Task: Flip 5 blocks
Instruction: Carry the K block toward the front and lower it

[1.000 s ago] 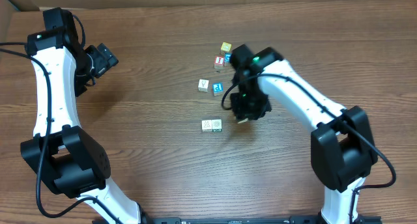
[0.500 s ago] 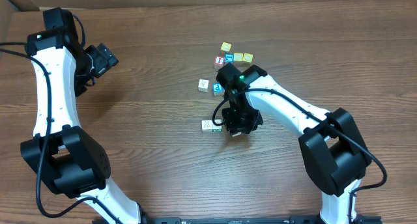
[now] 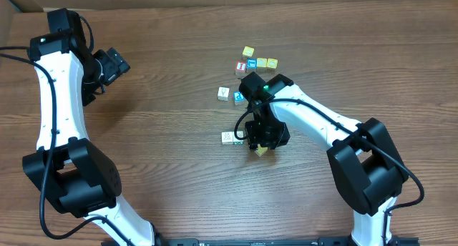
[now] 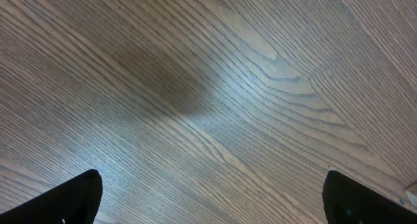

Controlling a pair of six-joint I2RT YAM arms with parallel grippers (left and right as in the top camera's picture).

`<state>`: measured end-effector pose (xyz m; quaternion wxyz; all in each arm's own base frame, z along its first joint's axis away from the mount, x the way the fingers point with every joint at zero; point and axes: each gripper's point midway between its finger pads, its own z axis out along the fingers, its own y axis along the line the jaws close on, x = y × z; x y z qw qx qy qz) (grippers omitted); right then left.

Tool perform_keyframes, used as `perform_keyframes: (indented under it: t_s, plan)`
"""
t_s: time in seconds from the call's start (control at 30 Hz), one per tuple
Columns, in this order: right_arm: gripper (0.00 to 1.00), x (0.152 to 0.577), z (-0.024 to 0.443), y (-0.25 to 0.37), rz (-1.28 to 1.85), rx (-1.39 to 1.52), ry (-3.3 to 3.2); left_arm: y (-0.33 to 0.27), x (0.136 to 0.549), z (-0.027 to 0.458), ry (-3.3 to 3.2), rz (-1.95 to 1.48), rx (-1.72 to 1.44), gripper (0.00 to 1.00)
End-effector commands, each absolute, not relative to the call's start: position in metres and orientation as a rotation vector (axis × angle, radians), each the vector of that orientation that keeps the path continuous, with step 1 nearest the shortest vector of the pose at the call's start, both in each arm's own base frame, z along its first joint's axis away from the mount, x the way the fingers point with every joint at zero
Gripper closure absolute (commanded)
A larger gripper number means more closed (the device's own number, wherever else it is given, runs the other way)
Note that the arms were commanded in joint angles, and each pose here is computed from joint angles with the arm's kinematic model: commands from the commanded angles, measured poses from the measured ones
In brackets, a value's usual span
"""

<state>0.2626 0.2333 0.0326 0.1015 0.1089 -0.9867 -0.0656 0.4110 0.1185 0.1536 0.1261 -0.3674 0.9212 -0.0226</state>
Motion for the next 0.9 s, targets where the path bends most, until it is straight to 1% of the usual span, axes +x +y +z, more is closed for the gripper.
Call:
perform_keyframes:
  t_s: [0.0, 0.27, 0.33, 0.43, 0.53, 0.63, 0.7, 0.77, 0.87]
  plan:
    - [0.41, 0.268, 0.04, 0.227, -0.2, 0.296, -2.938, 0.12, 0.413, 0.163, 2.659, -0.063, -1.055, 0.0]
    - [0.41, 0.277, 0.043, 0.221, -0.216, 0.265, -2.947, 0.12, 0.413, 0.163, 2.659, -0.062, -1.055, 0.0]
    - [0.4, 0.27, 0.044, 0.222, -0.237, 0.255, -2.916, 0.12, 0.413, 0.163, 2.659, -0.063, -1.055, 0.0]
    - [0.36, 0.263, 0.047, 0.228, -0.289, 0.25, -2.88, 0.12, 0.413, 0.163, 2.659, -0.063, -1.055, 0.0]
    - [0.34, 0.263, 0.047, 0.231, -0.296, 0.227, -2.882, 0.12, 0.413, 0.163, 2.659, -0.062, -1.055, 0.0]
    - [0.36, 0.271, 0.046, 0.234, -0.312, 0.24, -2.912, 0.12, 0.413, 0.163, 2.659, -0.063, -1.055, 0.0]
    - [0.42, 0.273, 0.045, 0.235, -0.324, 0.321, -2.919, 0.12, 0.413, 0.163, 2.659, -0.063, -1.055, 0.0]
    - [0.45, 0.272, 0.045, 0.235, -0.328, 0.391, -2.912, 0.12, 0.413, 0.163, 2.659, -0.063, -1.055, 0.0]
    - [0.45, 0.269, 0.044, 0.234, -0.315, 0.395, -2.904, 0.12, 0.413, 0.163, 2.659, -0.063, -1.055, 0.0]
